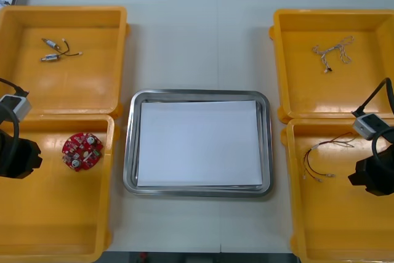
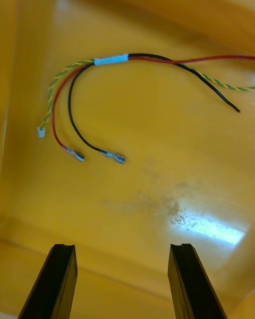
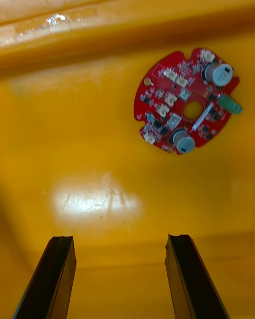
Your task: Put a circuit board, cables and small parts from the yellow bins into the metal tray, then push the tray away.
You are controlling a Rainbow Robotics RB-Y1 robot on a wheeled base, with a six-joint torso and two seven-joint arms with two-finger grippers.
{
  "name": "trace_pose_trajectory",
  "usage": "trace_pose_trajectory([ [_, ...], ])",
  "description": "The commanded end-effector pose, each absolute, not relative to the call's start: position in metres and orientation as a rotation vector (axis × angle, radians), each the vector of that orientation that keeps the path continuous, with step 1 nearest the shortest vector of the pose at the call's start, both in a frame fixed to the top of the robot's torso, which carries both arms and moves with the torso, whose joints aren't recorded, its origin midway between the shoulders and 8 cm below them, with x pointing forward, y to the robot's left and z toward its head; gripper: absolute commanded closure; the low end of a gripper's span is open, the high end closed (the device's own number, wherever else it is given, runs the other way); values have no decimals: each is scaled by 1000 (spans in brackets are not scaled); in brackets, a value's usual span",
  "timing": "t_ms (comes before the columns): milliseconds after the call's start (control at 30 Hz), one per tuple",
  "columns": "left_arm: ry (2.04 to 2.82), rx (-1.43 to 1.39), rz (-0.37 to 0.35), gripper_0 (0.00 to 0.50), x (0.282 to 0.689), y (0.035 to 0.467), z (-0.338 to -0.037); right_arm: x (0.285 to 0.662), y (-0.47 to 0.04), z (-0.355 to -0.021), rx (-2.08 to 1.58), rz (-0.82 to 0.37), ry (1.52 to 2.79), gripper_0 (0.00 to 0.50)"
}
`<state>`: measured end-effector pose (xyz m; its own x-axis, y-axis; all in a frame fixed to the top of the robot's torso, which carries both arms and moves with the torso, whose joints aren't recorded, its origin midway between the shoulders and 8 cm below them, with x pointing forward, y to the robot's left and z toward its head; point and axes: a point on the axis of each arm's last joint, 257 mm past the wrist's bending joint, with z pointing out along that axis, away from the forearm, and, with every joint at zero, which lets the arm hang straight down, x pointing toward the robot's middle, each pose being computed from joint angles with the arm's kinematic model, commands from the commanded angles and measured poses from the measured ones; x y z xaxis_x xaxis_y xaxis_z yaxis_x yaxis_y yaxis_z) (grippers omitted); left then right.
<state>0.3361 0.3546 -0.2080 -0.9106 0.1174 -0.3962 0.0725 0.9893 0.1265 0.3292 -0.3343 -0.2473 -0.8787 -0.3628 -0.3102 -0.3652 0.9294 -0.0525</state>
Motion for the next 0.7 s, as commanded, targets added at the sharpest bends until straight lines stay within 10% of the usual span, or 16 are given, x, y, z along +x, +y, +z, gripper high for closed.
trace_pose_trajectory([
  [33, 2641, 199, 164, 0, 348, 339, -215, 339, -322, -241, -824, -44, 2662, 0],
  [700, 2556, 189, 98, 0, 368, 301, -255, 352, -308, -273, -1043, -142, 2501, 0],
])
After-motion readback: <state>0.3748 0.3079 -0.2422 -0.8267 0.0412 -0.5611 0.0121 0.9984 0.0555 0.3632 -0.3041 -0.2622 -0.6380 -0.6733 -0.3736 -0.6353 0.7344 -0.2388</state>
